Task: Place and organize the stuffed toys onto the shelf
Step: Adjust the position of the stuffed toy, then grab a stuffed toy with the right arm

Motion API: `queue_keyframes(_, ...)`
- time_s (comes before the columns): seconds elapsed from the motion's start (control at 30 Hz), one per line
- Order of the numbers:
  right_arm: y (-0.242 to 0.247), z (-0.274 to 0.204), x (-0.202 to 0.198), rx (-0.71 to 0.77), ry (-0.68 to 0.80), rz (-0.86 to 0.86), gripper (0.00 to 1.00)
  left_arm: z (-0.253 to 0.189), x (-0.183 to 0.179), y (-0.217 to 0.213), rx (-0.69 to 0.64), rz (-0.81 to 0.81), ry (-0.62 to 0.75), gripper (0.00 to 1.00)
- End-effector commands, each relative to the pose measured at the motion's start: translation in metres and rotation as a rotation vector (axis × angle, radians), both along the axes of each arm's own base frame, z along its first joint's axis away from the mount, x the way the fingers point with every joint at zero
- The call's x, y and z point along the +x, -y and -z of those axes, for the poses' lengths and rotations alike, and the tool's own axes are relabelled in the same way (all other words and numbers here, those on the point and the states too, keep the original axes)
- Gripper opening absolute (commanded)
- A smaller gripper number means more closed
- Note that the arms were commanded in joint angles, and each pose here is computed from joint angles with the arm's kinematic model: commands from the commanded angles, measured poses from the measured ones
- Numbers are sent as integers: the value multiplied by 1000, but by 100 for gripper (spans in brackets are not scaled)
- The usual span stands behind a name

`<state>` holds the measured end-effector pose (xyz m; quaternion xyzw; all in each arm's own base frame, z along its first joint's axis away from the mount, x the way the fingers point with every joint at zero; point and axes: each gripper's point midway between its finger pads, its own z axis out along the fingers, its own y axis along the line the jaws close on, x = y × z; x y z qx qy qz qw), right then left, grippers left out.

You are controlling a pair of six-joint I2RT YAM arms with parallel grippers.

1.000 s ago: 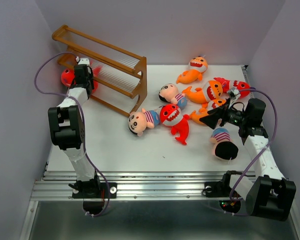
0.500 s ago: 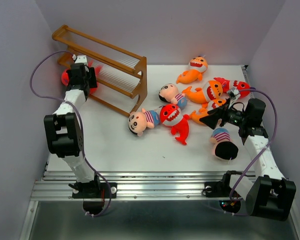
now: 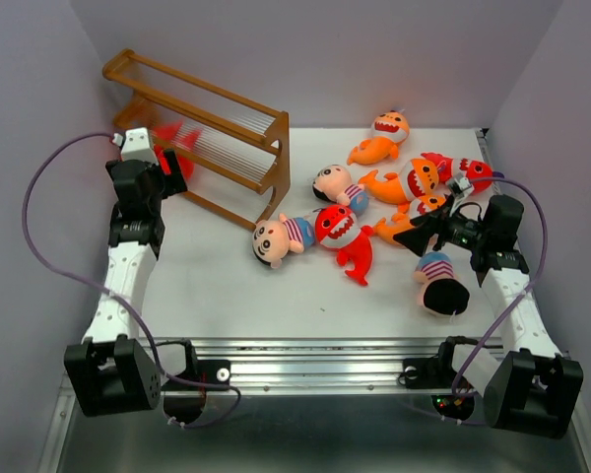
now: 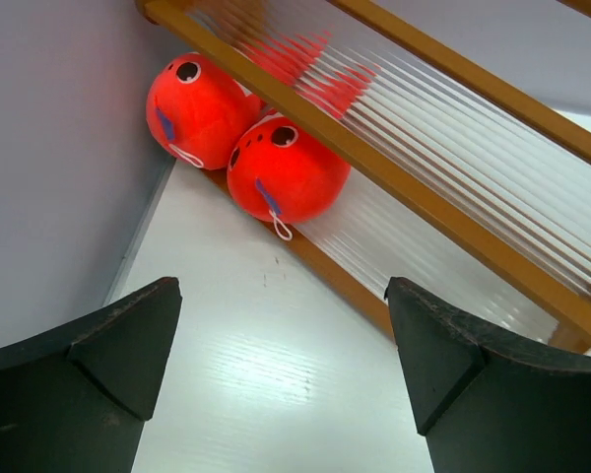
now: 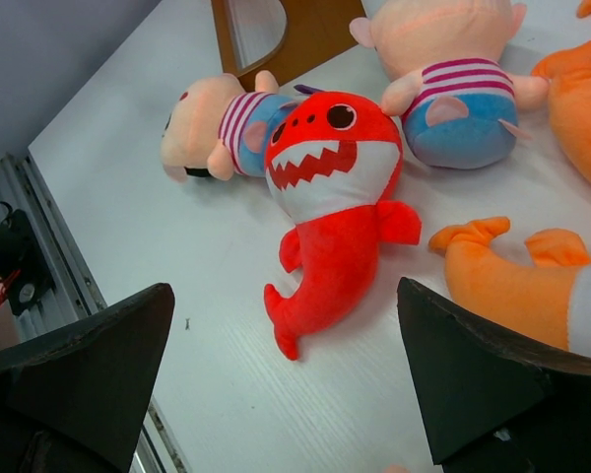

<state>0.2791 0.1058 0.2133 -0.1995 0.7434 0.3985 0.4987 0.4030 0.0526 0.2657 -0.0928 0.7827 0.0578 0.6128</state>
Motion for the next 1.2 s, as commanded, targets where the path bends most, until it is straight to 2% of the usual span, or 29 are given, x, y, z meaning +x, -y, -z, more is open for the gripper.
queue_keyframes(0.0,9,-12,8,-70,104,16,100,-7,-27,18,-72,61,74,99)
queue_keyframes(0.1,9,-6,7,-78,96,6,100,-18,-49,35,-127,131,136,99)
queue_keyframes(0.23,9,2,3,-80,66,-30,100,3,-76,58,-188,227,141,99)
queue_keyframes(0.37,17,-16,16,-134,67,-23,100,-6,-98,83,-194,372,217,99)
queue_keyframes(0.4,18,-11,17,-146,31,-32,100,-2,-102,86,-208,380,221,99)
queue_keyframes(0.5,24,-32,29,-189,53,-42,100,-12,-112,92,-223,404,281,99)
queue_keyframes(0.53,26,-21,31,-201,-7,-54,100,-11,-116,94,-224,410,293,99)
queue_keyframes(0.67,38,-25,52,-244,-78,-36,100,-7,-122,98,-230,423,295,99)
queue_keyframes(0.9,70,-25,117,-355,-153,177,100,-7,-117,100,-223,429,284,99)
queue_keyframes(1.17,96,-25,195,-417,-151,440,100,-2,-115,101,-228,429,251,99)
